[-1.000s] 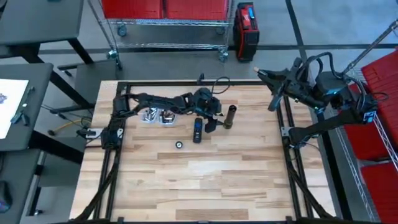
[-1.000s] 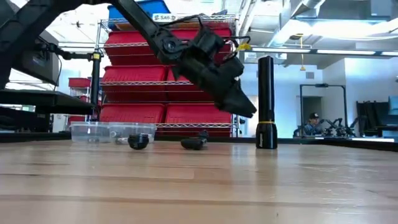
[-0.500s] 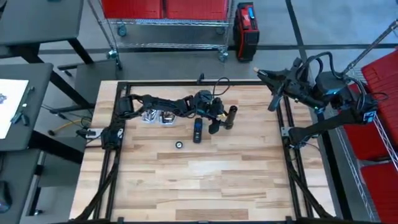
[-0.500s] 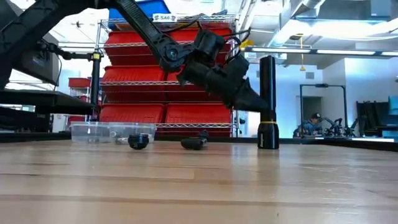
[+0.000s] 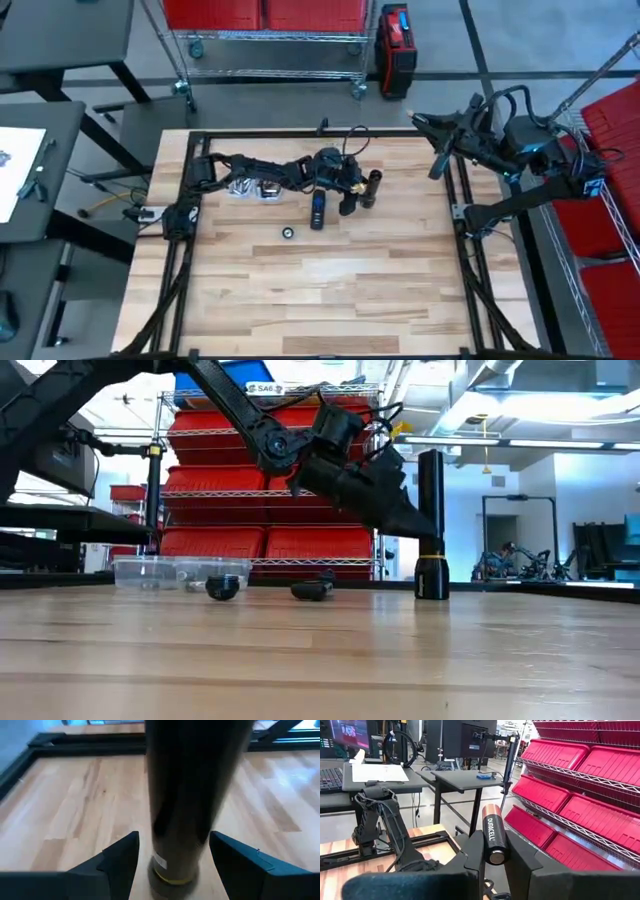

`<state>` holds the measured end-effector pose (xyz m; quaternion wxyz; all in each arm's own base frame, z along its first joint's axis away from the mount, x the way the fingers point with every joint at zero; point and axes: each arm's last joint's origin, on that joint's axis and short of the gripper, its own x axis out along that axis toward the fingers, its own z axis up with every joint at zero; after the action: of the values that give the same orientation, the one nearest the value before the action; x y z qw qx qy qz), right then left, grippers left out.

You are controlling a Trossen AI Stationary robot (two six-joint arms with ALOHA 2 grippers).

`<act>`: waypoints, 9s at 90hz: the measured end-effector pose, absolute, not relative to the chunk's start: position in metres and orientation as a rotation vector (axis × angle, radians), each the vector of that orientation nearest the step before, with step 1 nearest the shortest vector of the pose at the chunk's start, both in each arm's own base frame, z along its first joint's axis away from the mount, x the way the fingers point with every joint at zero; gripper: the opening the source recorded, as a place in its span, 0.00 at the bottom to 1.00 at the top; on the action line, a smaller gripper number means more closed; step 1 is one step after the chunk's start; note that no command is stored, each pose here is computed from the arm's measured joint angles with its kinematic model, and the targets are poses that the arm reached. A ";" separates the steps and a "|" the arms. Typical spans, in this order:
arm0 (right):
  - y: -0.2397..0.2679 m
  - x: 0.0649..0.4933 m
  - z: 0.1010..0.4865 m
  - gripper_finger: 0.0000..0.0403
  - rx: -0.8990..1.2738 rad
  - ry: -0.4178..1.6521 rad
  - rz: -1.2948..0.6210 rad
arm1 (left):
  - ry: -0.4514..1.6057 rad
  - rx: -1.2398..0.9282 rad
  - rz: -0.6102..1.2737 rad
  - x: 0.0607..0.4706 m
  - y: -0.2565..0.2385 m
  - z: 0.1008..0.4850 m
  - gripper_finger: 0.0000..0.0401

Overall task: Insert battery
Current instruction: Insert the brown battery into the flashlight battery compartment

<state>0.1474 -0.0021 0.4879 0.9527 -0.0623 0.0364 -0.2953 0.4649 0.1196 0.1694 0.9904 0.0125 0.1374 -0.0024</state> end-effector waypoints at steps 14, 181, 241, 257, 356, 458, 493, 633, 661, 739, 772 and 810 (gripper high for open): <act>-0.002 0.147 0.488 0.09 -0.125 0.072 -0.600 | 0.272 -0.023 -0.001 0.477 0.120 0.159 0.55; -0.010 0.229 0.426 0.09 0.515 0.478 -0.480 | 0.761 0.647 0.257 0.418 0.095 0.357 0.34; -0.016 0.247 0.409 0.09 0.571 0.566 -0.522 | 0.810 0.719 0.269 0.419 0.088 0.350 0.34; -0.020 0.245 0.406 0.09 0.653 0.586 -0.553 | 0.863 0.721 0.266 0.416 0.084 0.346 0.34; -0.023 0.263 0.389 0.32 0.742 0.688 -0.585 | 0.890 0.690 0.242 0.426 0.062 0.332 0.34; 0.072 0.174 0.299 0.65 0.393 0.262 -0.481 | 0.342 -0.110 -0.303 0.486 0.046 0.308 0.34; 0.053 0.195 0.307 0.61 0.257 0.172 -0.403 | 0.335 -0.095 -0.356 0.487 0.024 0.310 0.34; 0.032 0.200 0.197 0.55 0.116 0.409 -0.599 | 1.041 -0.337 0.019 0.405 0.085 0.321 0.64; 0.033 0.208 0.243 0.75 0.139 0.317 -0.568 | 1.040 -0.328 0.014 0.405 0.085 0.321 0.64; 0.029 0.180 0.397 0.75 0.063 -0.014 -0.492 | 1.161 -0.237 0.574 0.300 0.143 0.381 0.64; 0.033 0.183 0.378 0.75 0.173 0.110 -0.490 | 1.350 -0.328 0.506 0.289 0.175 0.287 0.48; 0.037 0.183 0.378 0.75 0.180 0.109 -0.470 | 1.348 -0.259 0.470 0.285 0.166 0.194 0.42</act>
<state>0.1830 0.0371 0.3776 0.9670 0.0889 0.0538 -0.2325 0.2845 0.1657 0.1939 0.7483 -0.1185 0.6162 0.2151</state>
